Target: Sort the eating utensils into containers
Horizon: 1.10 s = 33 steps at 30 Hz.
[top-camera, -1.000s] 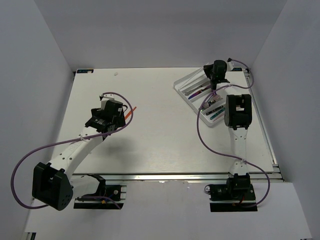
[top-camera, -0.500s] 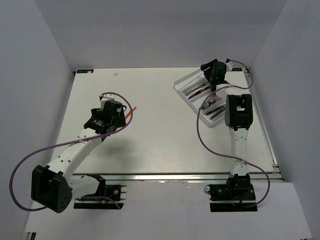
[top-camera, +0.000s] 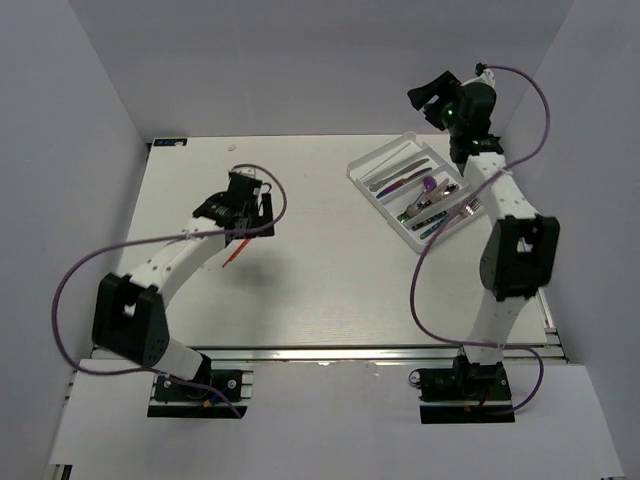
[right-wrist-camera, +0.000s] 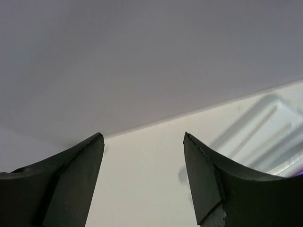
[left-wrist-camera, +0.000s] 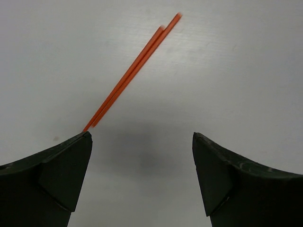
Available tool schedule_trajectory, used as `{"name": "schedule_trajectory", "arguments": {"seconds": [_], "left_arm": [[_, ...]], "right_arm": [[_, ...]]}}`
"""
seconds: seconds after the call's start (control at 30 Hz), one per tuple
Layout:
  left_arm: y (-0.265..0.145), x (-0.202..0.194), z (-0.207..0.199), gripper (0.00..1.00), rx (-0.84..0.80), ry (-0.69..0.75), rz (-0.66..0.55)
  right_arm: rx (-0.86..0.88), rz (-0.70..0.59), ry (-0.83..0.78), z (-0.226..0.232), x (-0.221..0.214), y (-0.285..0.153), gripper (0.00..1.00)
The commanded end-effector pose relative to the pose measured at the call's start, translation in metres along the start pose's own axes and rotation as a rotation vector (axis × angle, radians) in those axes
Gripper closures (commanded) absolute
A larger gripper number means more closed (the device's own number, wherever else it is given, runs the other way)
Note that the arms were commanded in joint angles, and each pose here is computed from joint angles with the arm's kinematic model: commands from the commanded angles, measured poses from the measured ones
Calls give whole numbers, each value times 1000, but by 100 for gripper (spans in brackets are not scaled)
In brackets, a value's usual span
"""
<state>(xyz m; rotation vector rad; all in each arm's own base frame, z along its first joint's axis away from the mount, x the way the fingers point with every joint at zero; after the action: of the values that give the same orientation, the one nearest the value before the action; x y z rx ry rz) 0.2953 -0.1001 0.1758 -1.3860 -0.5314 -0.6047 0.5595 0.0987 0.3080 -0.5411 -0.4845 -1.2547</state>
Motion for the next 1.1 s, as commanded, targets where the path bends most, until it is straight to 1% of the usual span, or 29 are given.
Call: {"name": "schedule_trajectory", "arguments": {"seconds": [0.0,0.03,0.07,0.1,0.13,0.17,0.2,0.23,0.3,0.33,0.37,0.43,0.6,0.73,0.8,0.87,0.93,1.07], "left_arm": [[24,28,-30,5,-150,38,51],[25,53,-36,12,-166,55,17],[32,60,-40,16,-176,71,25],[38,66,-45,21,-197,107,35],[51,80,-54,24,-206,125,29],[60,86,-57,27,-205,150,27],[68,90,-57,27,-203,199,28],[83,99,-61,27,-193,221,33],[98,103,-62,27,-196,269,45],[112,100,-65,27,-212,282,66],[115,108,-67,27,-226,287,47],[125,110,-65,27,-236,301,53],[148,96,-56,32,-228,330,149],[150,91,-46,33,-256,303,143],[153,87,-45,36,-276,295,163],[155,83,-48,38,-319,320,172],[156,78,-49,43,-335,326,183],[159,68,-49,46,-343,324,199]], "right_arm": [[66,228,-81,11,-30,-71,27],[98,291,-81,10,-46,-86,27],[93,321,-77,5,-58,-101,27],[130,304,-91,16,-57,-123,27],[87,380,-79,-10,-90,-138,27],[88,393,-89,-15,-98,-149,27],[105,397,-91,-12,-100,-163,27],[76,441,-76,-29,-116,-174,27],[98,466,-82,-30,-121,-190,27],[86,495,-80,-36,-129,-196,27],[97,505,-97,-36,-130,-200,27],[94,515,-110,-34,-129,-208,27],[109,489,-152,-27,-121,-222,27],[121,483,-154,-25,-120,-225,27],[119,485,-153,-26,-121,-225,27],[115,482,-149,-26,-121,-224,27],[119,484,-148,-25,-120,-224,27],[119,479,-148,-23,-119,-224,27]]}}
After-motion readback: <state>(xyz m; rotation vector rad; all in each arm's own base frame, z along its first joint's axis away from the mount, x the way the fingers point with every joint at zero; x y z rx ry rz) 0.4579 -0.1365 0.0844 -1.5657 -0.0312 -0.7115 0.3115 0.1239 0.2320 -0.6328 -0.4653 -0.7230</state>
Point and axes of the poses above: each gripper's point midway between its finger pads, its own y axis out along the fingers, its own z axis along the line the jaws close on, x = y × z, the point moved 6 cm from there along -y, back along the fingers, and after that the axes turned 8 degrees about y, right-handed, at the moved point
